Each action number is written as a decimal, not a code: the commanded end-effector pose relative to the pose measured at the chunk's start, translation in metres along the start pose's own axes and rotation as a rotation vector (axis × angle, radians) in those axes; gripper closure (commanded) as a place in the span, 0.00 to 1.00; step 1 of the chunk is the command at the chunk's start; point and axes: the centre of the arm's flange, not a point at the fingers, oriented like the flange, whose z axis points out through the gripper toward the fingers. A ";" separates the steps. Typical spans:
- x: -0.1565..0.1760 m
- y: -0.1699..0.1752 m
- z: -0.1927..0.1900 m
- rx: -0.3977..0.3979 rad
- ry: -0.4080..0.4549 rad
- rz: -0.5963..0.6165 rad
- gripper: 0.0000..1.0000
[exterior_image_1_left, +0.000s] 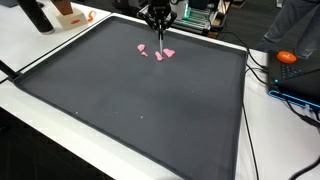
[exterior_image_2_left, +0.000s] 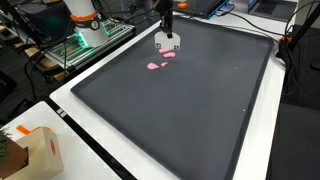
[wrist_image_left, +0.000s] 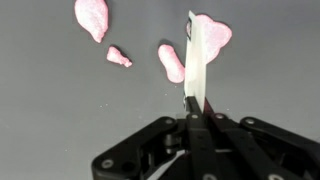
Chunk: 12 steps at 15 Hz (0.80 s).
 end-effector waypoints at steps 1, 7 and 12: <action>-0.010 0.003 0.016 -0.003 0.047 0.023 0.99; -0.009 0.004 0.031 -0.017 0.085 0.065 0.99; -0.011 0.006 0.039 -0.034 0.054 0.077 0.99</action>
